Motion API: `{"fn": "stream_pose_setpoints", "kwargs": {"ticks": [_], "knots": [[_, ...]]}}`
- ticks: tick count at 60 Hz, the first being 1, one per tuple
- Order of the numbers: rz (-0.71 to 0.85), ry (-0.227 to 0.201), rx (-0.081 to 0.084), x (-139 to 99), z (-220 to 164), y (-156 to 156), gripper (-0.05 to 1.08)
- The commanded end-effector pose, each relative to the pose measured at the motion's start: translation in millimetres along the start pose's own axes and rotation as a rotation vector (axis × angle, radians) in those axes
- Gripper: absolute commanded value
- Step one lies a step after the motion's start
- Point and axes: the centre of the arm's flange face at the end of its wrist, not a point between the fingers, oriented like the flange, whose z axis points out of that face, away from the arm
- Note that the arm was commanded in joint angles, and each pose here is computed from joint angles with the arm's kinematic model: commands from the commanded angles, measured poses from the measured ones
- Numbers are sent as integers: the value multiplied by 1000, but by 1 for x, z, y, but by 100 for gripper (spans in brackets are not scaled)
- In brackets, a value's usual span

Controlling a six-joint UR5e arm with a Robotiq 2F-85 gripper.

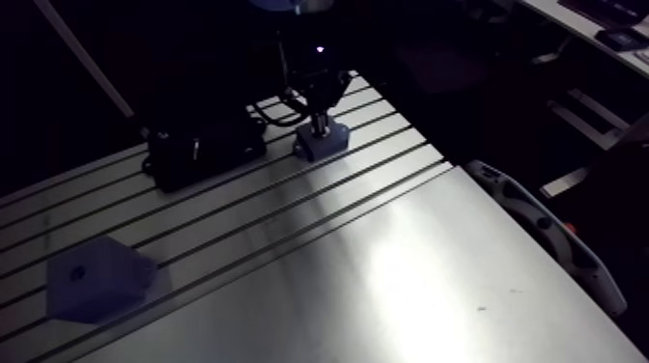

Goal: Pick up the bearing and press it into the housing until flush.

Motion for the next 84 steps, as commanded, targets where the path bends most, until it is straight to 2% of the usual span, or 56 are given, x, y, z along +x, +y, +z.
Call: {"fn": "stream_pose_setpoints", "kwargs": {"ticks": [1,84], "knots": [[-1,1,-2,1,-1,1,108],[2,-13,8,-4,8,2,108]]}}
